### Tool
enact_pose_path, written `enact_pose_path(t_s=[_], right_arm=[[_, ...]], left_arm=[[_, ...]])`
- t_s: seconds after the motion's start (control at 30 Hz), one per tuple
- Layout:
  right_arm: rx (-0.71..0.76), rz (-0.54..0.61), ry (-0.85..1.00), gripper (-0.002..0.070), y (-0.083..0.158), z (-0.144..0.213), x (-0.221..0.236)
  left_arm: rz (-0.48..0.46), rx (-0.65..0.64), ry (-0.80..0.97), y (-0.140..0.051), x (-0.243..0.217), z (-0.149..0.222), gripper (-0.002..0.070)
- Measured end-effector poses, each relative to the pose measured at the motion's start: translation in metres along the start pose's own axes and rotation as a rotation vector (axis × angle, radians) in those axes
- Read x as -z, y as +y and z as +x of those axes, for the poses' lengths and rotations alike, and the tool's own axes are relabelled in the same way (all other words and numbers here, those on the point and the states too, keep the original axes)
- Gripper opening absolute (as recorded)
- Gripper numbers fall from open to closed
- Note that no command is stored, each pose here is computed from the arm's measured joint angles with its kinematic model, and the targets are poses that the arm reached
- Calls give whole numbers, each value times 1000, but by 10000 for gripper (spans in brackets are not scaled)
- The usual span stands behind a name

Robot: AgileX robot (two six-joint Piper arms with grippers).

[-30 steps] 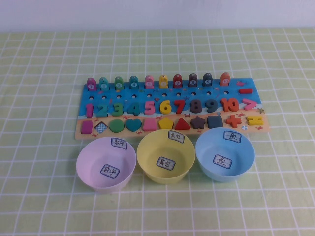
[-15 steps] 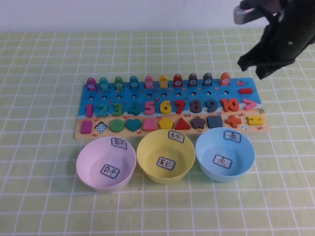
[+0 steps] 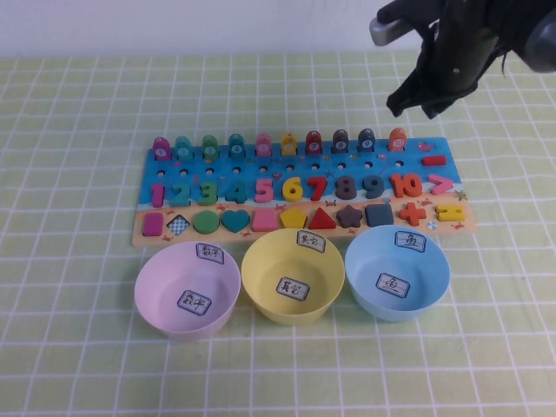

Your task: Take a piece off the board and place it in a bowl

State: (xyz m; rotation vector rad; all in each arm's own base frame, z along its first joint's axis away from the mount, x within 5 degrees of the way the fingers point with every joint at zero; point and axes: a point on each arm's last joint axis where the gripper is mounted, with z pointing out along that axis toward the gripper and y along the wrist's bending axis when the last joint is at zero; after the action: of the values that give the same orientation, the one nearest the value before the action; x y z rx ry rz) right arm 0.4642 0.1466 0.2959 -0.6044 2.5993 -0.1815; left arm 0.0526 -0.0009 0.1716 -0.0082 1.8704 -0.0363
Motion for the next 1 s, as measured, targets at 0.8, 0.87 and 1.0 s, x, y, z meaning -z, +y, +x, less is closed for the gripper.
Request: enact_pose_path(t_s=[0.8, 0.87, 1.0], right_arm=[[-293, -69, -54, 399, 6, -7, -73], [-298, -69, -66, 399, 4, -8, -74], [-320, -69, -91, 399, -1, -9, -79]], left_arm=[[0, 0, 0, 0, 0, 0, -5], [0, 0, 0, 0, 0, 0, -5], [0, 0, 0, 0, 0, 0, -5]])
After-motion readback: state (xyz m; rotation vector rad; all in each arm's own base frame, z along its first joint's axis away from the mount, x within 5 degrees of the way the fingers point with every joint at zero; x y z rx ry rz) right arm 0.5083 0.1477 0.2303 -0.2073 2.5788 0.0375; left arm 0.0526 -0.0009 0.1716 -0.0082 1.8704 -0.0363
